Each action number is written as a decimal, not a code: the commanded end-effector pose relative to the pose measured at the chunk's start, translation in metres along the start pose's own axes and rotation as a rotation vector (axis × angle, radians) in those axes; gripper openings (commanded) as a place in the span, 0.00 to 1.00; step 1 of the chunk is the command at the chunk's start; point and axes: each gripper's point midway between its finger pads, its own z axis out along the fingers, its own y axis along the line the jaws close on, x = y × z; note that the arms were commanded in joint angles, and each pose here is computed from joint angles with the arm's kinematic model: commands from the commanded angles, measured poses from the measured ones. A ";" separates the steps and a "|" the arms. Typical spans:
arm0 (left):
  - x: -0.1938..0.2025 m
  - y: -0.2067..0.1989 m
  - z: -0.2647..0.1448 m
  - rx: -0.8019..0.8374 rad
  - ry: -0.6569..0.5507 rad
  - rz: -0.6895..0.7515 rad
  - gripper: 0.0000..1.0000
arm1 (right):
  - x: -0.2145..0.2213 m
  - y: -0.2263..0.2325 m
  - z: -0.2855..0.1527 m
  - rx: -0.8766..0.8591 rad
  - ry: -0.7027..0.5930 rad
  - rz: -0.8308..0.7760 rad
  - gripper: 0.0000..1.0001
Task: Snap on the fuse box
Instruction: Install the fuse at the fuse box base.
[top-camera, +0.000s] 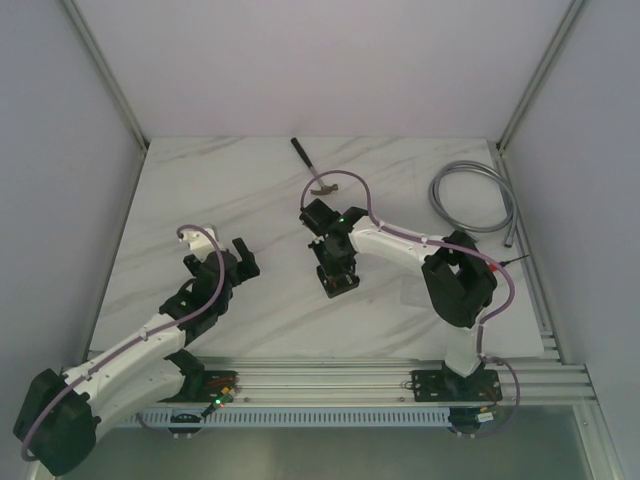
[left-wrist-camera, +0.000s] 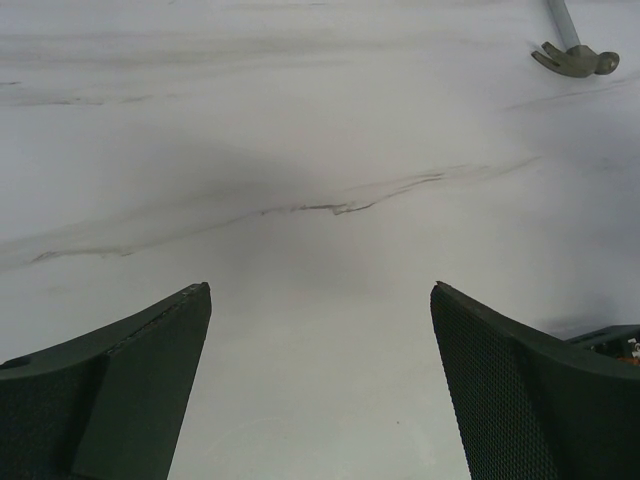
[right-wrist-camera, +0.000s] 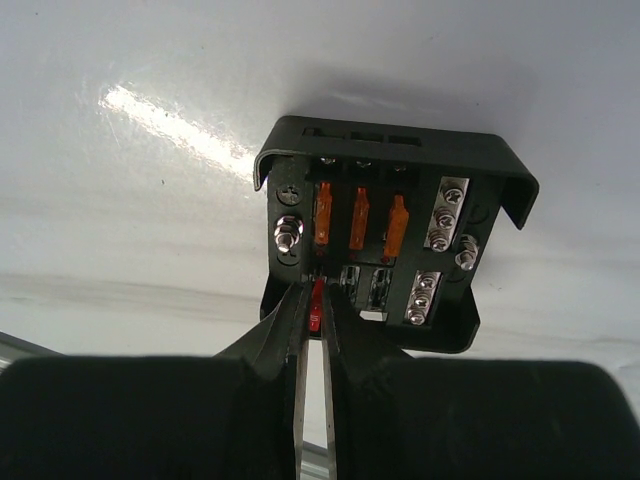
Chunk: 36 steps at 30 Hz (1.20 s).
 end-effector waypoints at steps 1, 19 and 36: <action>-0.011 -0.003 -0.001 -0.001 -0.017 -0.004 1.00 | -0.003 0.003 0.004 0.012 0.005 -0.036 0.00; -0.010 -0.004 -0.001 0.002 -0.013 -0.006 1.00 | -0.010 0.007 -0.009 0.002 -0.057 -0.113 0.29; -0.009 -0.005 -0.001 0.010 -0.007 -0.008 1.00 | 0.004 0.003 -0.012 0.029 -0.034 -0.037 0.31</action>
